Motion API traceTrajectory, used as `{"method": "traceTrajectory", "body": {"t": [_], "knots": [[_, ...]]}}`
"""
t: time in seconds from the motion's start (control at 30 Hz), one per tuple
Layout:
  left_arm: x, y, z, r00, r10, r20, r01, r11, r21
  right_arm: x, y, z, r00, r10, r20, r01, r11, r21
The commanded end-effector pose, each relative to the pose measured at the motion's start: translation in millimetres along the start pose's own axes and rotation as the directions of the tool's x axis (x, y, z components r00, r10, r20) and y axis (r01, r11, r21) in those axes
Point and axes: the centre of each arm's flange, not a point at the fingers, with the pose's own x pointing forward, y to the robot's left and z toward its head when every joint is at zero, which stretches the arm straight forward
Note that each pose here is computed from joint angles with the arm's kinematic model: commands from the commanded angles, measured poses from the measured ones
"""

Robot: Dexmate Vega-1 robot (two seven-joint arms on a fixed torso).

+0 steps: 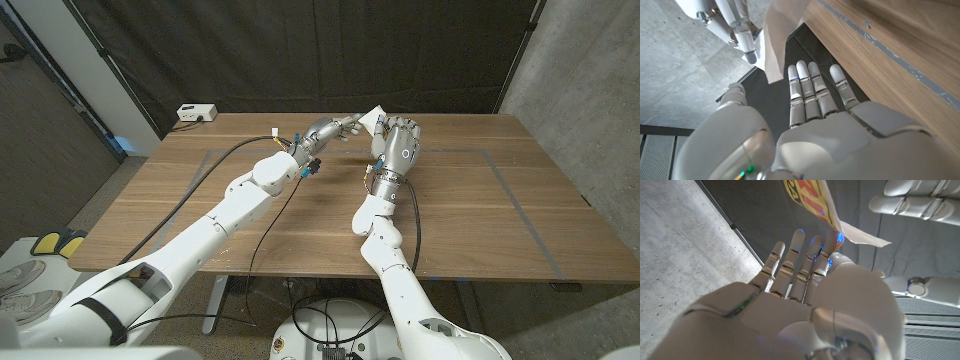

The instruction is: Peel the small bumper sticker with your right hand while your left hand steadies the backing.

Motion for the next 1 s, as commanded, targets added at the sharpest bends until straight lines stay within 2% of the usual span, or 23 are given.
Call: {"method": "traceTrajectory", "body": {"t": [0.03, 0.23, 0.37, 0.43, 0.5, 0.73, 1.0], "knots": [[2.8, -2.6, 1.2, 1.000, 0.003, -0.002, -0.003, 0.999, -0.041, -4.4, 2.7, 4.8, 0.997, 0.019, 0.075, -0.021, 0.999, 0.032], [2.8, -2.5, 2.9, 0.998, 0.062, -0.020, -0.063, 0.997, -0.051, -9.5, -1.1, 8.5, 0.993, 0.019, 0.117, -0.025, 0.998, 0.052], [1.9, -3.2, 3.6, 0.994, 0.111, -0.018, -0.112, 0.992, -0.062, -10.5, -2.8, 7.1, 0.993, 0.016, 0.113, -0.023, 0.998, 0.063], [0.4, -4.1, 3.5, 0.986, 0.165, -0.031, -0.167, 0.984, -0.064, -10.9, -3.4, 6.3, 0.993, 0.015, 0.113, -0.023, 0.997, 0.068], [-0.8, -3.6, 2.9, 0.981, 0.190, -0.041, -0.192, 0.979, -0.062, -11.5, -4.3, 5.7, 0.994, 0.013, 0.111, -0.021, 0.997, 0.075], [-5.0, -5.5, 12.6, 0.975, 0.209, -0.074, -0.202, 0.976, 0.085, -10.8, -6.3, 4.2, 0.995, 0.005, 0.101, -0.014, 0.996, 0.092], [-6.5, -6.6, 16.7, 0.967, 0.236, -0.092, -0.216, 0.959, 0.185, -12.6, -7.9, 2.7, 0.996, 0.000, 0.090, -0.010, 0.994, 0.108]]}}
